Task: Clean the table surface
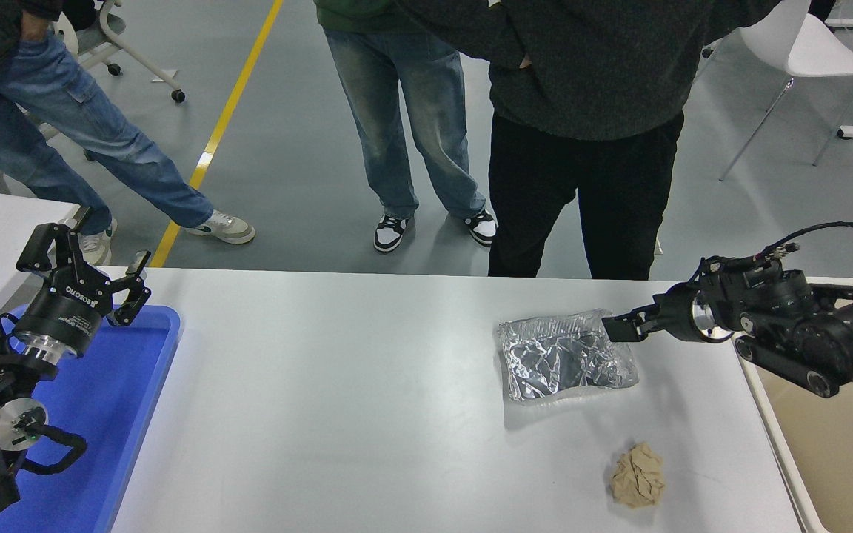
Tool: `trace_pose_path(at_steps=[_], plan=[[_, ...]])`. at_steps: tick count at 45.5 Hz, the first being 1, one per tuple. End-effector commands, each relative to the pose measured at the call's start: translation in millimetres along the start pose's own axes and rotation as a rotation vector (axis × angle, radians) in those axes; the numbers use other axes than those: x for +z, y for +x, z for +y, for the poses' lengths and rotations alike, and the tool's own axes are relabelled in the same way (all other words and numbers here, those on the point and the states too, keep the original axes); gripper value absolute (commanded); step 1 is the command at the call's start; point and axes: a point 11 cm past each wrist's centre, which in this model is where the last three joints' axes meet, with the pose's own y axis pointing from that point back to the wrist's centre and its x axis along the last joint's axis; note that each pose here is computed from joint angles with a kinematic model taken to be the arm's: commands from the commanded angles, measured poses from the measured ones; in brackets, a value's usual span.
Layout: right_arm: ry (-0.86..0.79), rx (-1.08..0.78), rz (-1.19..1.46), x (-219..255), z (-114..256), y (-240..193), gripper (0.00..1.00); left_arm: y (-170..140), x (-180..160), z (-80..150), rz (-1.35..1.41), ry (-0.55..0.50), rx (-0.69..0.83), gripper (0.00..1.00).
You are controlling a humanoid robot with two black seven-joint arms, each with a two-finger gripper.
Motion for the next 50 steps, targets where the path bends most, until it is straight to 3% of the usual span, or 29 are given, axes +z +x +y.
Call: trace_pose_path(at_steps=[1, 18, 42, 50], plan=[[-0.024, -0.048, -0.030, 1, -11, -20, 1.00, 0, 0, 1, 0.000, 0.001, 0.001, 1.00], [-0.039, -0.078, -0.080, -13, -30, -36, 0.99, 0, 0, 1, 0.000, 0.001, 0.001, 1.00], [-0.091, -0.089, -0.104, -6, -39, -50, 0.90, 0, 0, 0, 0.000, 0.000, 0.000, 1.00], [-0.082, -0.092, -0.101, -12, -41, -51, 0.81, 0, 0, 0, 0.000, 0.000, 0.000, 1.00]])
